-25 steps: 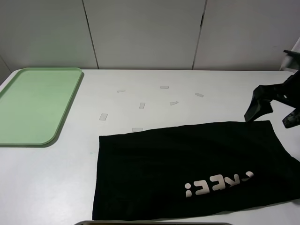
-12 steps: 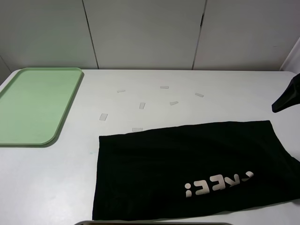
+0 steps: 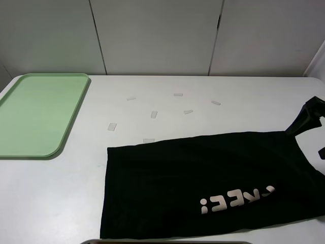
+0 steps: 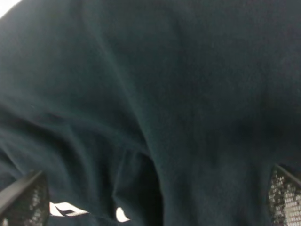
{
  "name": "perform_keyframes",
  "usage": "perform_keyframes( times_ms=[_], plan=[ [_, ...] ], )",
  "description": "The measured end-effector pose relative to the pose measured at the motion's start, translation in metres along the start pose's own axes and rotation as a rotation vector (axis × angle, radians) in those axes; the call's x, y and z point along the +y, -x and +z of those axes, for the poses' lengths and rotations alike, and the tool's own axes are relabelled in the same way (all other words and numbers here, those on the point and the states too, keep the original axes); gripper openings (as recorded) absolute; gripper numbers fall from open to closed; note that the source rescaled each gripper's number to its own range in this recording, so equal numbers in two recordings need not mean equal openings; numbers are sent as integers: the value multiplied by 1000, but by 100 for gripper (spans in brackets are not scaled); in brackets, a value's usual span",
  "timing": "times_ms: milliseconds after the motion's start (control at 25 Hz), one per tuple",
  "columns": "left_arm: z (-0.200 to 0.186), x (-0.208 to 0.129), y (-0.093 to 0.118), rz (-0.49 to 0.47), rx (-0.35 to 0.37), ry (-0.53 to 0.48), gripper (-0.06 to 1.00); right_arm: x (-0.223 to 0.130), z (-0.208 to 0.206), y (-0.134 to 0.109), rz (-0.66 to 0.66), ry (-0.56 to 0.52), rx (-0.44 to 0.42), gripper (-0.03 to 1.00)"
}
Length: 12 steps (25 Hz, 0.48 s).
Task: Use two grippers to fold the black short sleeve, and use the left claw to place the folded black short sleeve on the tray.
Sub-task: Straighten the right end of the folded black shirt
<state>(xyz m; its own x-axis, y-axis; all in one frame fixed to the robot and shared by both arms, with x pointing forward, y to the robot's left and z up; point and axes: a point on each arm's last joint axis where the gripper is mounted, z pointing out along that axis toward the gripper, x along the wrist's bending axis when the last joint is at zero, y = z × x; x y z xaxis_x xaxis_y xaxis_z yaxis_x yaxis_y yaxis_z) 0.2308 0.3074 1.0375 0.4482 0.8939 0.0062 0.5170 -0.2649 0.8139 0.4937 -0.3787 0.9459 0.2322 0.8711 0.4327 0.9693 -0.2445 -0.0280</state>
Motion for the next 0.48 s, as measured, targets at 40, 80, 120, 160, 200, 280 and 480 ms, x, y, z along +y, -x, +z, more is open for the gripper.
perform_keyframes(
  times_ms=[40, 80, 120, 160, 200, 280, 480],
  plan=[
    [0, 0, 0, 0, 0, 0, 100, 1, 5, 3, -2, -17, 4, 100],
    [0, 0, 0, 0, 0, 0, 100, 2, 9, 5, -9, -28, 6, 100],
    [0, 0, 0, 0, 0, 0, 100, 4, 13, 7, -14, -40, 7, 100],
    [0, 0, 0, 0, 0, 0, 100, 4, 17, 9, -20, -50, 9, 100],
    [0, 0, 0, 0, 0, 0, 100, 5, 20, 11, -24, -56, 8, 100],
    [0, 0, 0, 0, 0, 0, 100, 7, 24, 16, -29, -62, 6, 100],
    [0, 0, 0, 0, 0, 0, 100, 9, 23, 29, 1, -23, -15, 100]
  ],
)
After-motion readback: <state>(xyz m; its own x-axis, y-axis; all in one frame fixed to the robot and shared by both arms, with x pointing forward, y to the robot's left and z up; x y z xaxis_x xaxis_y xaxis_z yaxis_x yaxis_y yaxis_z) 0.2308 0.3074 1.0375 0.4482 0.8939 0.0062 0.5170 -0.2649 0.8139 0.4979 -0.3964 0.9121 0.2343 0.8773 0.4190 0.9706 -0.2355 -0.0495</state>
